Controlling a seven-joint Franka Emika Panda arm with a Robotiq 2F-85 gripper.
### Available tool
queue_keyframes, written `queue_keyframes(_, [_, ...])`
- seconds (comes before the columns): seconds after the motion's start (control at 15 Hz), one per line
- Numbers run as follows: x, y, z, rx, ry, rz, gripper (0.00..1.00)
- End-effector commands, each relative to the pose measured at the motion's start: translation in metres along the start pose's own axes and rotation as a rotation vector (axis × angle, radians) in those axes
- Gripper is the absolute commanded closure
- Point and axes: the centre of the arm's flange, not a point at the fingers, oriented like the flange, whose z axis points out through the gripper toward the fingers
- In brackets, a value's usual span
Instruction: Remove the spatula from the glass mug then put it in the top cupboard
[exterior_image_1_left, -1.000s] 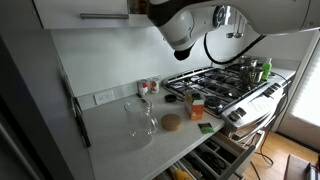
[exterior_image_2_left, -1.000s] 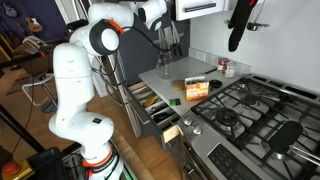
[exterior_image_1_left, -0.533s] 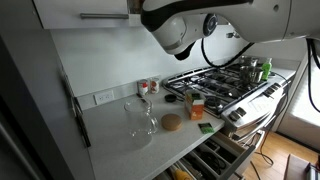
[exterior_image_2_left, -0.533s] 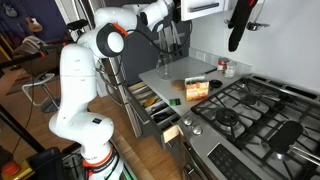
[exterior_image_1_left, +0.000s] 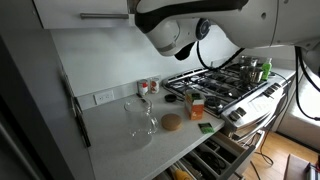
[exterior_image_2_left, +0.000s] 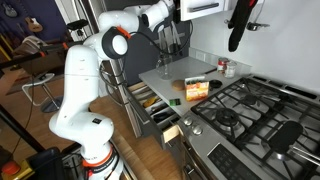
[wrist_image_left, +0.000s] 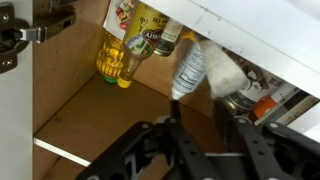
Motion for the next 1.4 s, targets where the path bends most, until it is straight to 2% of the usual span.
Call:
queue_keyframes(0.0, [0.003,-0.004,0.012,-0.013,-0.002,0.015,0.32])
queue_keyframes(0.27, [0.008,0.000,0.009,0.006,0.001,0.026,0.02])
queue_keyframes(0.53, [0.019,0.014,0.001,0.012,0.010,0.059,0.00])
queue_keyframes(0.8, [0.035,0.037,-0.008,0.062,0.034,0.161,0.01])
queue_keyframes(0.93, [0.045,0.044,-0.012,0.104,0.038,0.220,0.00])
queue_keyframes(1.27, [0.058,0.056,-0.027,0.245,-0.059,0.313,0.00])
queue_keyframes(1.33, [0.067,0.037,-0.003,0.176,0.005,0.273,0.00])
